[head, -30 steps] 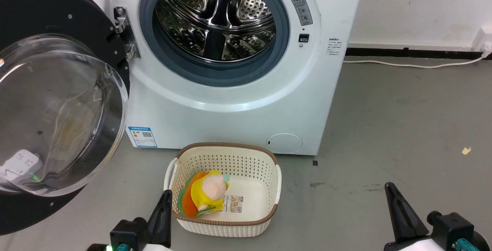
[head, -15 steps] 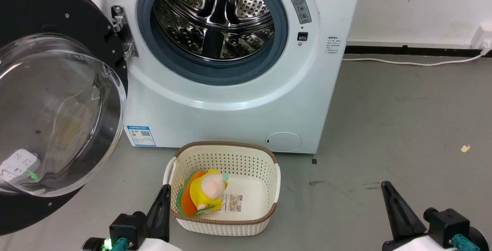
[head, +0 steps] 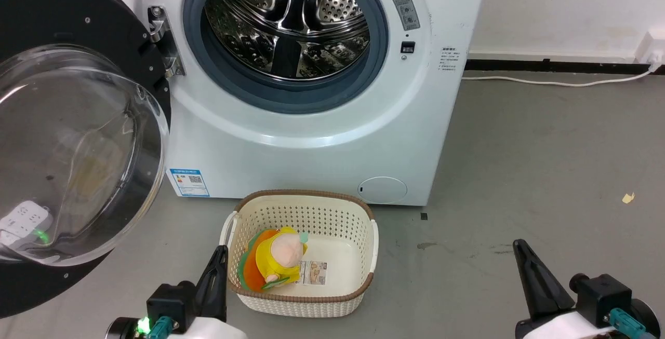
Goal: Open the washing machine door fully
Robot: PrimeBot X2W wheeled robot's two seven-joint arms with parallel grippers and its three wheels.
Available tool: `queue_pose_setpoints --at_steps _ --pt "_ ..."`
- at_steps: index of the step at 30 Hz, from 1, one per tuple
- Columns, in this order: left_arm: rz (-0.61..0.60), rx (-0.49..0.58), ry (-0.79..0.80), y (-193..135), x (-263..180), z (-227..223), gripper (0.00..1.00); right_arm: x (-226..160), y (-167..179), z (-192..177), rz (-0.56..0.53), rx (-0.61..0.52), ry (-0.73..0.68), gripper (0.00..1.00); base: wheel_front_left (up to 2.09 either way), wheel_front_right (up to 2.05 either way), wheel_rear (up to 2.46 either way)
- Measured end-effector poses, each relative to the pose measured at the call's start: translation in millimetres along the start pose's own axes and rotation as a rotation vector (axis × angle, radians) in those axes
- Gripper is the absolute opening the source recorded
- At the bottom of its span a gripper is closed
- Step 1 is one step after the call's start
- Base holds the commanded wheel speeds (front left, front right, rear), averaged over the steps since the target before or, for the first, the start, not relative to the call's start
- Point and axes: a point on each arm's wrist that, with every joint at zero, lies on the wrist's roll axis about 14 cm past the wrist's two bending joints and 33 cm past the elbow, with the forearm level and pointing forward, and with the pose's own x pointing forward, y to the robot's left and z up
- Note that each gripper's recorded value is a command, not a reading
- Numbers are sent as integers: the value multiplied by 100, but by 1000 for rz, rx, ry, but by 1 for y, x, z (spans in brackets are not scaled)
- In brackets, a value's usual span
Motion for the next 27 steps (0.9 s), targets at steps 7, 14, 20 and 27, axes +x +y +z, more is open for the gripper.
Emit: queue_pose_setpoints --at_steps 7,14,20,27 --pt "7 3 5 2 2 1 0 0 0 -1 1 -8 14 0 0 0 0" --pt "11 16 12 4 3 1 0 1 0 -2 1 -12 25 0 0 0 0" --pt "12 28 16 4 4 2 0 1 0 -3 2 -20 33 0 0 0 0" --pt "22 40 18 8 5 3 0 3 0 -1 3 -28 39 0 0 0 0"
